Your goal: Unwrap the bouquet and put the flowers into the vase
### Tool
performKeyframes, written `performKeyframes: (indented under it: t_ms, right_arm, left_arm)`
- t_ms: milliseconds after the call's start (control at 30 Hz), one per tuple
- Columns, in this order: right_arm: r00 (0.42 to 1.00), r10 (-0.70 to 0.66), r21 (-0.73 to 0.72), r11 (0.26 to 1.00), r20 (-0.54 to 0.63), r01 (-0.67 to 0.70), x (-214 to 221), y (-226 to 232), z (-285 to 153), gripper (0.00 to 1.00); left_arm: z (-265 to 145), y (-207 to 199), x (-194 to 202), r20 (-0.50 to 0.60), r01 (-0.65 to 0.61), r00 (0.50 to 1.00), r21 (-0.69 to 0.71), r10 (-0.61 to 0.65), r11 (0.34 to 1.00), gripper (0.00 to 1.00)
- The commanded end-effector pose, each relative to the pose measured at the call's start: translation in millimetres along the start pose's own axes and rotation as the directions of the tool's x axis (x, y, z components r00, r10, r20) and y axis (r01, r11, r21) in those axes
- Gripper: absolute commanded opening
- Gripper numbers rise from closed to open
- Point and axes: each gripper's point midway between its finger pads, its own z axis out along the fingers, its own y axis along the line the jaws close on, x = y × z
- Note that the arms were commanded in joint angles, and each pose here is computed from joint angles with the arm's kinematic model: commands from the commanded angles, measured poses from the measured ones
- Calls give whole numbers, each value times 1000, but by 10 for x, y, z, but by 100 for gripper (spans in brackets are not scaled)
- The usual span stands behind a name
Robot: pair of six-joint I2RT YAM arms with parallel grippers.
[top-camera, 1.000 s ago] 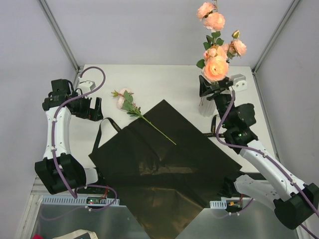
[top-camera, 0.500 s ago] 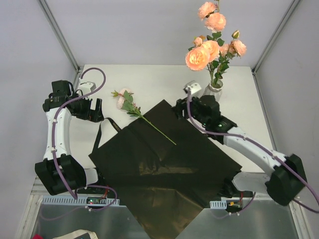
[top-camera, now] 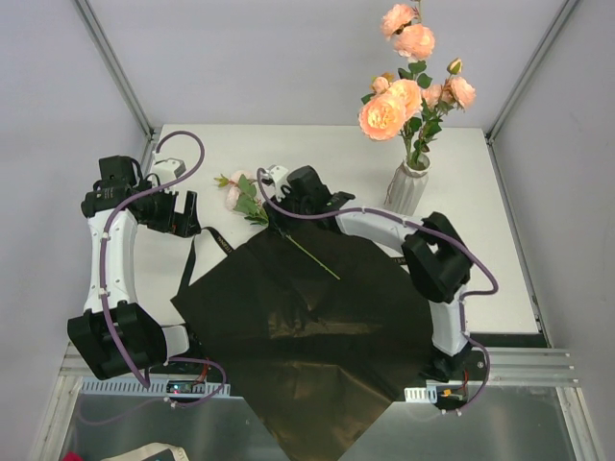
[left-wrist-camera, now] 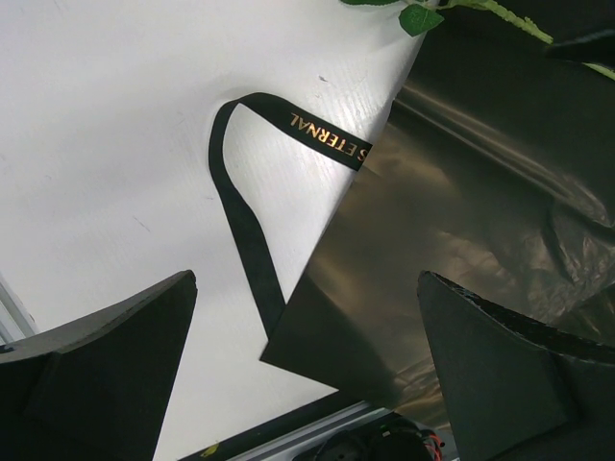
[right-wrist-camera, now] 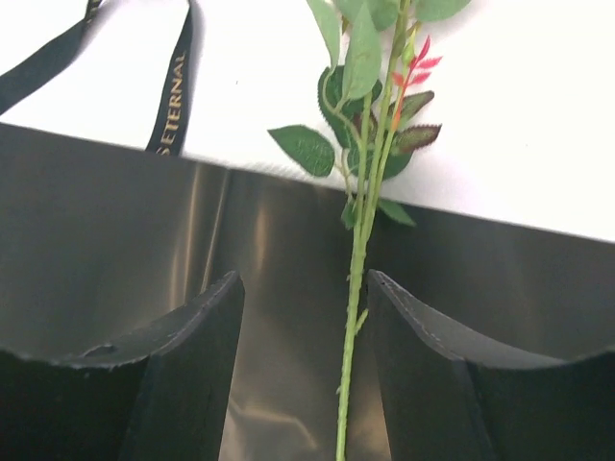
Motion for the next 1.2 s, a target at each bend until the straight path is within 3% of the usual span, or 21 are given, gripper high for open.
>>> performKeyframes:
  t_ms: [0, 233, 533, 633, 767, 867, 1067, 1167]
  right_arm:
    - [999, -17, -13, 1000, -51, 16, -102, -39, 143, 56]
    - [982, -1, 24, 1000, -190, 6, 258, -190, 442, 53]
    - [966, 11, 67, 998, -257, 6, 454, -315, 580, 52]
    - [961, 25, 69, 998, -275, -6, 506, -319, 620, 43]
    - [957, 51, 77, 997, -286, -30, 564, -322, 655, 14]
    - [956, 51, 94, 995, -290, -24, 568, -342, 639, 1]
    - [979, 35, 141, 990, -200, -7, 183, -377, 417, 1]
    - [998, 9, 153, 988, -60, 1, -369, -315, 138, 1]
  left_arm:
    - [-55, -56, 48, 3, -17, 1000, 19, 17, 1000, 99]
    - [-15, -57, 79, -7, -18, 1000, 33, 19, 999, 99]
    - [21, -65, 113, -16, -19, 1000, 49, 20, 999, 99]
    - [24, -55, 123, -20, -19, 1000, 46, 20, 999, 99]
    - [15, -64, 125, -18, -24, 1000, 45, 25, 999, 99]
    - [-7, -68, 113, -11, -29, 999, 39, 30, 999, 99]
    - [-84, -107, 50, 20, -39, 999, 28, 38, 999, 99]
    - [-113, -129, 49, 25, -34, 999, 28, 33, 999, 99]
